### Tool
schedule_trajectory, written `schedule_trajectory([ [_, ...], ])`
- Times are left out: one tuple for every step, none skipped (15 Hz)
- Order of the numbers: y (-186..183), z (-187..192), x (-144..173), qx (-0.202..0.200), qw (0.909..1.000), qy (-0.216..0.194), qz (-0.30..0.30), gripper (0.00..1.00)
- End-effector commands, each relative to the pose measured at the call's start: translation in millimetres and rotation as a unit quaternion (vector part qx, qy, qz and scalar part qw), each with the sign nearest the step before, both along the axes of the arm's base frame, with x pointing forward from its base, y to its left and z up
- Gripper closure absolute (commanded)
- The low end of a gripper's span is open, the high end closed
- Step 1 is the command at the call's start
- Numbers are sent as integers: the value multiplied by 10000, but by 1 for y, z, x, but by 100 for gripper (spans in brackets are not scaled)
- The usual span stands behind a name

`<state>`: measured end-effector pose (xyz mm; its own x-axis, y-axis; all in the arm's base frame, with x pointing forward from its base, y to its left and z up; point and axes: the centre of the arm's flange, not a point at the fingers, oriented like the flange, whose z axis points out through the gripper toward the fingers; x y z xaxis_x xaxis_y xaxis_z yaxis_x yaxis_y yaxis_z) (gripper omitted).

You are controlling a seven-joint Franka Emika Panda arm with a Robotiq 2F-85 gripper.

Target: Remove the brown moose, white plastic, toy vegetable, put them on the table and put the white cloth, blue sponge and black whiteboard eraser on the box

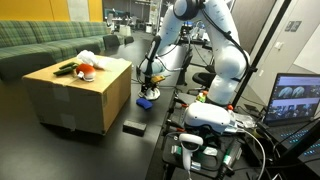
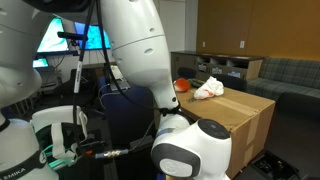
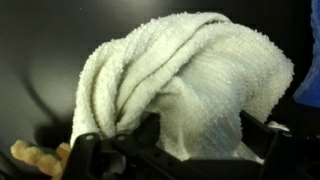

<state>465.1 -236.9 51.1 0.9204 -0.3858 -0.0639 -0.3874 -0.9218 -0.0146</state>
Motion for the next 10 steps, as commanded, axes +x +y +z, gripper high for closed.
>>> schedule_trajectory([
  [-3, -4, 2, -106, 9998, -98, 167, 48],
  [-1, -3, 2, -99, 9997, -105, 202, 57],
  [2, 0, 1, -87, 9996, -100, 242, 64],
  [4, 3, 1, -59, 9995, -112, 286, 70],
  [7, 10, 1, -28, 9994, -126, 328, 79],
  [11, 19, 0, 56, 9992, -146, 381, 85],
  [15, 29, -1, 83, 9989, -179, 429, 93],
  [19, 40, -2, 142, 9986, -186, 482, 98],
  [24, 49, -3, 171, 9982, -213, 534, 96],
  [30, 64, -4, 238, 9977, -226, 598, 96],
])
